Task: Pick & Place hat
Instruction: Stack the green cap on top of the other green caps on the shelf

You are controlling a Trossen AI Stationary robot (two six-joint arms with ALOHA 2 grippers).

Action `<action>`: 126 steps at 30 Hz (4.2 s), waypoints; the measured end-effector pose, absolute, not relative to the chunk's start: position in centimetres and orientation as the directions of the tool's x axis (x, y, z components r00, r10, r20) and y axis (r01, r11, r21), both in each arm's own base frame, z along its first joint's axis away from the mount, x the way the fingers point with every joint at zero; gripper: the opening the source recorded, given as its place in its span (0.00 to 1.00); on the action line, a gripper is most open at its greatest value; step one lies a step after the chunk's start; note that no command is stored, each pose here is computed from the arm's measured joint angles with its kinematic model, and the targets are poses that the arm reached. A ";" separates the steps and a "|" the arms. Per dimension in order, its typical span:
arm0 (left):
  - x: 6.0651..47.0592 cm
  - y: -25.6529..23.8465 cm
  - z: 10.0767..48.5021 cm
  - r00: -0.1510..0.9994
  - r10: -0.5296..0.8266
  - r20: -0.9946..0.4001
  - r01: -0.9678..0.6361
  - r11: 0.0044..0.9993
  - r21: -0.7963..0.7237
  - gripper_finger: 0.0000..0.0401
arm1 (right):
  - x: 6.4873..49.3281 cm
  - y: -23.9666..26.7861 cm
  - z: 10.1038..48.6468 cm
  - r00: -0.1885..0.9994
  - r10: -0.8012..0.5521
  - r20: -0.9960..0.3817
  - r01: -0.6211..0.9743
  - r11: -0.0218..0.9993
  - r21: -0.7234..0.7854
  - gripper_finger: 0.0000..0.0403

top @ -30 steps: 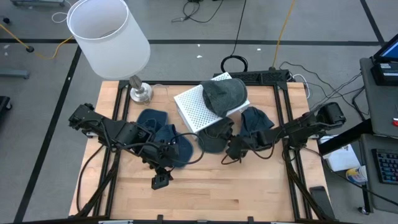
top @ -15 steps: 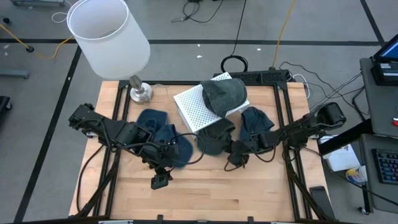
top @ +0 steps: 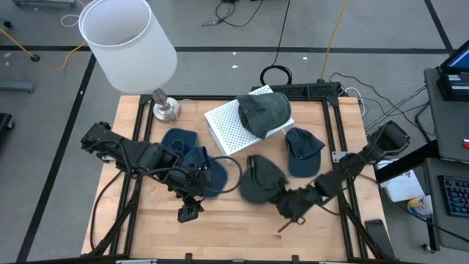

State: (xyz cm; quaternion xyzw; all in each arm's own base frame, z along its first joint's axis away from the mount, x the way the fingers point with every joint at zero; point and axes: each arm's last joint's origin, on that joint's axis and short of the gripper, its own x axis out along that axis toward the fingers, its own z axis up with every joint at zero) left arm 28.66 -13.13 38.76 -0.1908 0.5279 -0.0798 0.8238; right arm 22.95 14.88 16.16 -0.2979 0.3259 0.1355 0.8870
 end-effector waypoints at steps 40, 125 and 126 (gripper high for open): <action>29.4 -12.9 40.7 0.672 -0.198 -0.714 -0.164 0.900 -0.404 0.63 | 12.3 15.3 38.6 0.767 0.463 0.444 -0.459 0.880 -0.123 0.01; 23.0 -6.6 56.6 0.879 -0.163 0.448 0.315 0.904 -0.290 0.26 | 27.5 3.6 51.2 0.493 0.353 0.795 0.068 0.895 -0.440 0.01; 23.0 -6.6 56.6 0.877 -0.171 0.448 0.322 0.902 -0.286 0.24 | 27.4 3.5 51.3 0.497 0.341 0.798 0.074 0.899 -0.431 0.01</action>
